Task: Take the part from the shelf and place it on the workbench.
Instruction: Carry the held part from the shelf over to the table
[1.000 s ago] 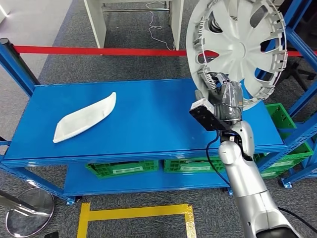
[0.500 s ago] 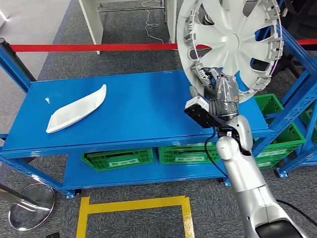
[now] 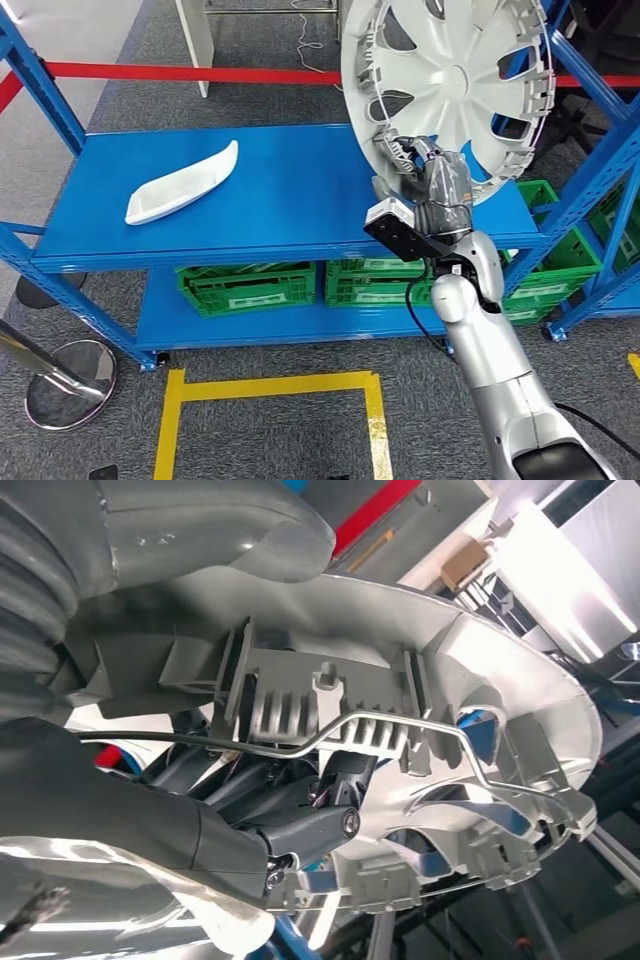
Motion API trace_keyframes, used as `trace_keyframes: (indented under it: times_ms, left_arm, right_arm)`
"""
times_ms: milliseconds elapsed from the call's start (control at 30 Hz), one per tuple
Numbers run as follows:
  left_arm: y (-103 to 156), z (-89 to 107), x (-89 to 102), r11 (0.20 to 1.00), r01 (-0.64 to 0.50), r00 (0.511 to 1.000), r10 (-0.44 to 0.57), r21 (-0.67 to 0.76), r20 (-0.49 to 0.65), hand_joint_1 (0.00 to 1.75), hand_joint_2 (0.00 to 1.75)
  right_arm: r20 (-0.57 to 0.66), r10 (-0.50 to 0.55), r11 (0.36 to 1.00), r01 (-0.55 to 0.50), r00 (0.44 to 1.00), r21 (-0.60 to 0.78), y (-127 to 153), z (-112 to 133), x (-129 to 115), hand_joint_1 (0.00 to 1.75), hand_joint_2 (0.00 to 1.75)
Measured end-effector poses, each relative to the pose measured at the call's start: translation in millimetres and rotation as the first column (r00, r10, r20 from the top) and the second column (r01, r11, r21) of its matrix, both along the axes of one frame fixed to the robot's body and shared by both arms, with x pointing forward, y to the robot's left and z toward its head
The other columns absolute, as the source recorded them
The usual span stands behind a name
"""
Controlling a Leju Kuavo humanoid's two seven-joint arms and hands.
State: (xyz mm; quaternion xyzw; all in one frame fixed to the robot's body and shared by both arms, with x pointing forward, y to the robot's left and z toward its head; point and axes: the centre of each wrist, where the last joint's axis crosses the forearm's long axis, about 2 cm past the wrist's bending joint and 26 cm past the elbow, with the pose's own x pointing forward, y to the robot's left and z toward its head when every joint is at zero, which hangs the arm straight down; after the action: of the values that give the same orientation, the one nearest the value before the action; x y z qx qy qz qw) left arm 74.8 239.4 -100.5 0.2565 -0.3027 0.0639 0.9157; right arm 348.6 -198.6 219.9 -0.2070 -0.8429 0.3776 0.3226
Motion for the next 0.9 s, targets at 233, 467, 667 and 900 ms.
trace_keyframes:
  times_ms: [233, 467, 667, 900]
  left_arm:
    - [2, -0.8, -4.0, 1.000, -0.001, 1.000, 0.001, 0.005, -0.008, 0.00, 1.75]
    - [3, -1.3, -6.6, 1.000, 0.001, 1.000, -0.001, 0.009, -0.013, 0.00, 1.75]
    - [4, -1.3, -5.7, 1.000, 0.006, 1.000, -0.006, 0.012, -0.012, 0.00, 1.75]
    - [5, -1.3, -5.3, 1.000, 0.005, 1.000, -0.004, 0.014, -0.013, 0.00, 1.75]
  right_arm:
    - [0.005, -0.010, 1.000, 0.010, 1.000, 0.014, -3, 0, 0, 1.75, 1.75]
    - [0.000, -0.047, 0.999, 0.047, 0.999, 0.017, -17, 0, 1, 1.75, 1.75]
    - [0.007, -0.077, 0.997, 0.077, 0.997, 0.028, -29, 3, 3, 1.75, 1.75]
    - [-0.002, -0.086, 0.996, 0.086, 0.996, 0.020, -38, 3, 3, 1.75, 1.75]
